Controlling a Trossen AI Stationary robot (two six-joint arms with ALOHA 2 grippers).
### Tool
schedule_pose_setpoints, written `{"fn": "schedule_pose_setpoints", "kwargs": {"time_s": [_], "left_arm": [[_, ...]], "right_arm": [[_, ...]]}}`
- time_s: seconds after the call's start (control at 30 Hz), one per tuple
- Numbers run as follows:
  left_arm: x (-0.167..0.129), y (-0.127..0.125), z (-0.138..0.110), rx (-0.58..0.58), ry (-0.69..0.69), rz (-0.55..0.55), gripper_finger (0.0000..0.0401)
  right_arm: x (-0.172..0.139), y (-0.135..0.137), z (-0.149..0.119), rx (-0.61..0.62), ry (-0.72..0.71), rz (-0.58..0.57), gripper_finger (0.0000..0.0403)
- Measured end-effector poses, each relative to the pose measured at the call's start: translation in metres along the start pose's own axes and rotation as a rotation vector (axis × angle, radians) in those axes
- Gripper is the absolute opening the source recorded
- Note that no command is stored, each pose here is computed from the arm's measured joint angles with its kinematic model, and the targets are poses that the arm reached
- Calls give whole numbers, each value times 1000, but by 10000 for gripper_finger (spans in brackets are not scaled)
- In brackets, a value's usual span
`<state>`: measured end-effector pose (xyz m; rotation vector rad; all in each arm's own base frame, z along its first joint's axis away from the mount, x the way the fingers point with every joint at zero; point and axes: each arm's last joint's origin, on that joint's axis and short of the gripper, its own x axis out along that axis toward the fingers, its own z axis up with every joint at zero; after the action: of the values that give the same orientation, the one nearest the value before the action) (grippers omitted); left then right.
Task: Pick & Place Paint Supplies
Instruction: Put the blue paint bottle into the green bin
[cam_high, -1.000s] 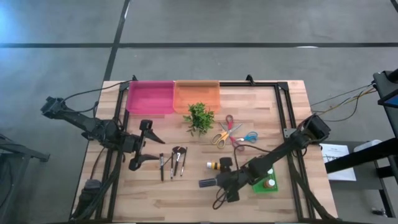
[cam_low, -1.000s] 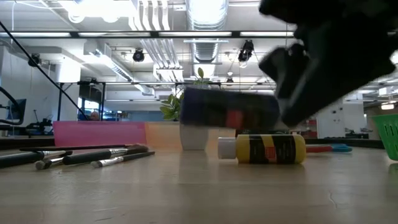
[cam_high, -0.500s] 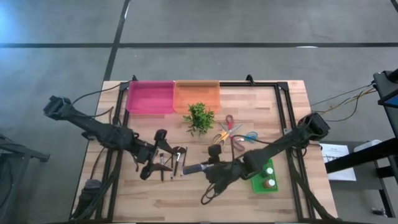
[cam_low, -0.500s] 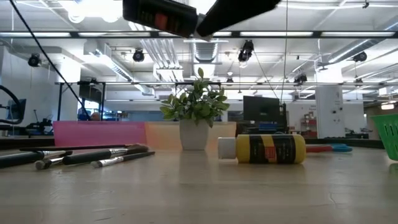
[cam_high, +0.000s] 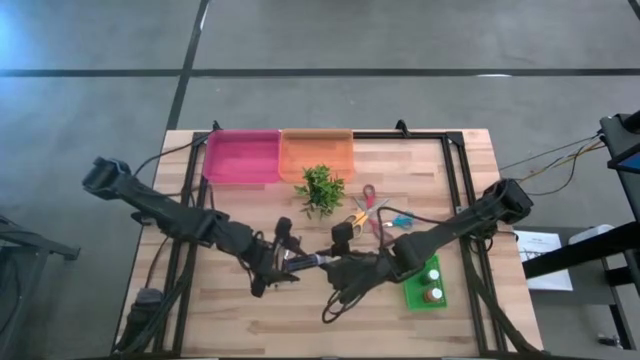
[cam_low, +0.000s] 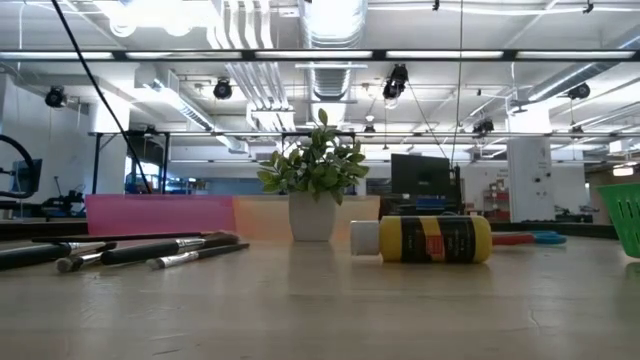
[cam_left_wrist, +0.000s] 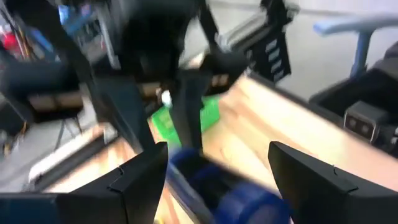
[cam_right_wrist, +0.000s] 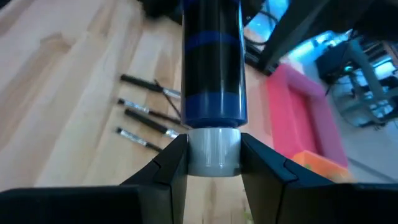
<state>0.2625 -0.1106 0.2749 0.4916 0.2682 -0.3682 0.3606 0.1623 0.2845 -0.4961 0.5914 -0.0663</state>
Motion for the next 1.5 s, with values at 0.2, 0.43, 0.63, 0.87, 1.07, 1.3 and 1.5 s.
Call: {"fn": "schedule_pose_setpoints", "kwargs": {"time_s": [0.2, 0.43, 0.63, 0.87, 1.07, 1.3, 1.5], "left_arm": [[0, -1, -6, -24, 68, 10, 287], [-10, 2, -2, -21, 48, 21, 287], [-18, 2, 6, -9, -35, -50, 287], [-10, -1, 7, 11, -87, -108, 287], [-9, -2, 10, 32, -143, -142, 287], [-9, -3, 10, 36, -157, -170, 287], [-9, -3, 10, 28, -151, -177, 287]], "right_arm": [[-23, -3, 7, 4, -33, -12, 109], [-35, -2, 7, 11, -24, -13, 109], [-33, 0, -3, 21, 48, -6, 109], [-31, 1, -3, 19, 46, -2, 109], [-30, 2, -2, 19, 34, -2, 109], [-30, 1, -2, 17, 32, -5, 109], [-29, 2, 0, 5, 19, -6, 109]]}}
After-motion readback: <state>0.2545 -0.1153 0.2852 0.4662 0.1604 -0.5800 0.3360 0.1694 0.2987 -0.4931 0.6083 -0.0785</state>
